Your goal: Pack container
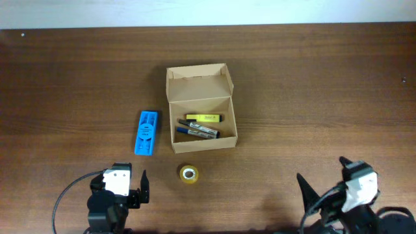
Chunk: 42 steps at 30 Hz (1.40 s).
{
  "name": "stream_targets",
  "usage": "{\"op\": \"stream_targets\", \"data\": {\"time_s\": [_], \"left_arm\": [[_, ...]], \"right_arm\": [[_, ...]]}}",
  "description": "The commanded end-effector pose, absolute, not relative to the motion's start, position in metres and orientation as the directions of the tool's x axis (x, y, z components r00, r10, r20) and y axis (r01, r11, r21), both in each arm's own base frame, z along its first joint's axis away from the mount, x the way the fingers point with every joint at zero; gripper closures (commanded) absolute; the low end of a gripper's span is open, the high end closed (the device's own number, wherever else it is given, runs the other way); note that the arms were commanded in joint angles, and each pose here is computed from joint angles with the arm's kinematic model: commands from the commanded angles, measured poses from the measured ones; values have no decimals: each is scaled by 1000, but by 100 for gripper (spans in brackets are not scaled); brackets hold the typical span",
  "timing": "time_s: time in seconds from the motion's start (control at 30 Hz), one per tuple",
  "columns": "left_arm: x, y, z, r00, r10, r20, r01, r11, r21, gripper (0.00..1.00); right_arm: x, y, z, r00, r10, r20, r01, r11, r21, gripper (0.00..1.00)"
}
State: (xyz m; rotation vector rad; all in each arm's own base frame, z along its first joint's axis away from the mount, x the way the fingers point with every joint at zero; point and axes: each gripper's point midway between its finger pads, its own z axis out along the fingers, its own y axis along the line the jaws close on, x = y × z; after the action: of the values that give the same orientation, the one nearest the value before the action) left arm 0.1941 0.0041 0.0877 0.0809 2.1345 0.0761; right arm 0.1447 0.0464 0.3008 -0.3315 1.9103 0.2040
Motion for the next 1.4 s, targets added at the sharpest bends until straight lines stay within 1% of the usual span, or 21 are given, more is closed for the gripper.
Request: {"op": "stream_targets", "data": {"time_s": [0.0, 0.27, 0.63, 0.77, 0.93, 1.03, 1.1, 1.17, 1.23, 1.27, 1.37], "left_arm": [[194, 7, 86, -537, 102, -837, 22, 994, 107, 0], [194, 7, 86, -537, 102, -837, 22, 994, 107, 1], [194, 7, 91, -554, 102, -827, 24, 994, 106, 0], [202, -4, 139, -560, 101, -822, 77, 995, 70, 0], [226, -25, 193, -567, 100, -818, 182, 983, -6, 0], [247, -36, 207, -609, 98, -788, 229, 972, -56, 0], [267, -37, 206, -665, 96, -741, 231, 970, -81, 0], [292, -37, 190, -760, 92, -644, 215, 970, -115, 0], [307, -37, 177, -810, 92, -579, 205, 970, -133, 0], [317, -38, 162, -854, 92, -512, 197, 968, -155, 0], [327, -37, 137, -910, 91, -405, 175, 969, -176, 1]], "right_arm": [[145, 43, 302, -325, -104, -940, -300, 954, -1, 1], [143, 41, 294, -353, -121, -928, -300, 954, -11, 1], [143, 41, 294, -354, -122, -927, -300, 954, -11, 1], [143, 41, 294, -354, -122, -927, -300, 954, -11, 1], [143, 41, 294, -354, -122, -927, -300, 954, -11, 1], [143, 41, 294, -354, -122, -927, -300, 954, -11, 1], [143, 41, 294, -354, -122, -927, -300, 954, -11, 1], [143, 41, 294, -354, -122, -927, -300, 954, -11, 1], [143, 41, 294, -354, -122, -927, -300, 954, -11, 1], [143, 41, 294, -354, -122, -927, -300, 954, -11, 1], [143, 41, 294, -354, -122, -927, -300, 954, -11, 1]]}}
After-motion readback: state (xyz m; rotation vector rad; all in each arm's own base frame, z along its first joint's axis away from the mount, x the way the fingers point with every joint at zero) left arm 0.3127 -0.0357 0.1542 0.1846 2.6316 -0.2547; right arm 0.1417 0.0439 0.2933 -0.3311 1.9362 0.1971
